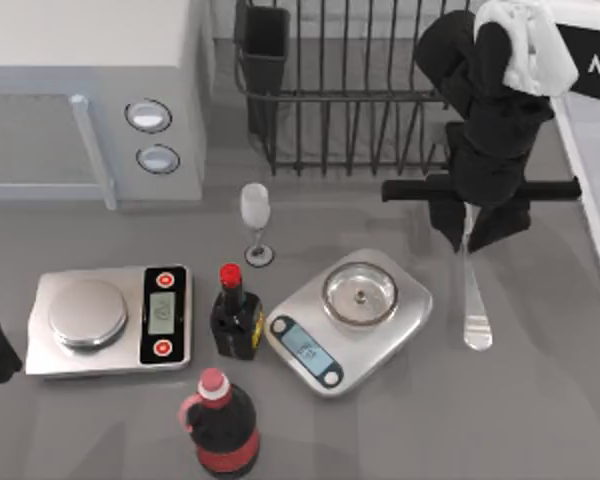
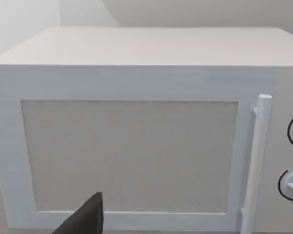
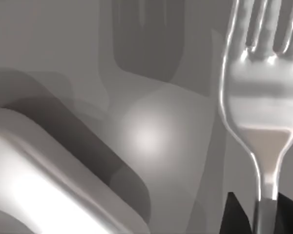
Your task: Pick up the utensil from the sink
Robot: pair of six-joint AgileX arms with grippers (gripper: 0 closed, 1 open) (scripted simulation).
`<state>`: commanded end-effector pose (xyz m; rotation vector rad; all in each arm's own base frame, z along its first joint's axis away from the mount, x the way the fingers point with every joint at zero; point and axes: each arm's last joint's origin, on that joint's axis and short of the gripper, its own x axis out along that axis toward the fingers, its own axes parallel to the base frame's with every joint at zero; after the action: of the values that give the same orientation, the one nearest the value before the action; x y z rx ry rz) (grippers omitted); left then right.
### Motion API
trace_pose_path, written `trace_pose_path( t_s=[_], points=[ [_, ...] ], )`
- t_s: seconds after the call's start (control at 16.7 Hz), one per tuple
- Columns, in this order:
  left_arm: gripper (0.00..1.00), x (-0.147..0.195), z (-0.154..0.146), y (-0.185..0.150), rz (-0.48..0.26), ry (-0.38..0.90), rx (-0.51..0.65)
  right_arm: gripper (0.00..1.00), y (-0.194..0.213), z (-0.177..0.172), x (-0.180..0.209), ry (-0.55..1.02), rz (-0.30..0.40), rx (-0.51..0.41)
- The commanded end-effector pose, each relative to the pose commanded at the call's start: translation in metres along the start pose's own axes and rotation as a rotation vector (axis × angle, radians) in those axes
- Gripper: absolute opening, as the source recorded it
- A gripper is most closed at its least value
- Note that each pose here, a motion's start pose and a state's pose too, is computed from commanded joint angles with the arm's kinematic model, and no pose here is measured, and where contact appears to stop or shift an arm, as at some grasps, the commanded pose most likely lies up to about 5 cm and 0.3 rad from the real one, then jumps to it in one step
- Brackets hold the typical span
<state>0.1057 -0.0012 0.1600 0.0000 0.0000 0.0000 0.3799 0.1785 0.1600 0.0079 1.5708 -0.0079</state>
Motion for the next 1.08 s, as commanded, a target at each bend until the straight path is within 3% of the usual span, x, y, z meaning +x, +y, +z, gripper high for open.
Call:
trace_pose_path(
  t_s=[0.06, 0.84, 1.08],
  points=[
    [1.0, 0.0, 0.0, 0.0, 0.0, 0.0, 0.0, 0.0, 0.0, 0.0, 0.0, 0.0, 0.0, 0.0],
    [1.0, 0.0, 0.0, 0.0, 0.0, 0.0, 0.0, 0.98, 0.0, 0.0, 0.0, 0.0, 0.0, 0.0],
    [1.0, 0.0, 0.0, 0.0, 0.0, 0.0, 0.0, 1.0, 0.0, 0.0, 0.0, 0.0, 0.0, 0.0]
  ],
)
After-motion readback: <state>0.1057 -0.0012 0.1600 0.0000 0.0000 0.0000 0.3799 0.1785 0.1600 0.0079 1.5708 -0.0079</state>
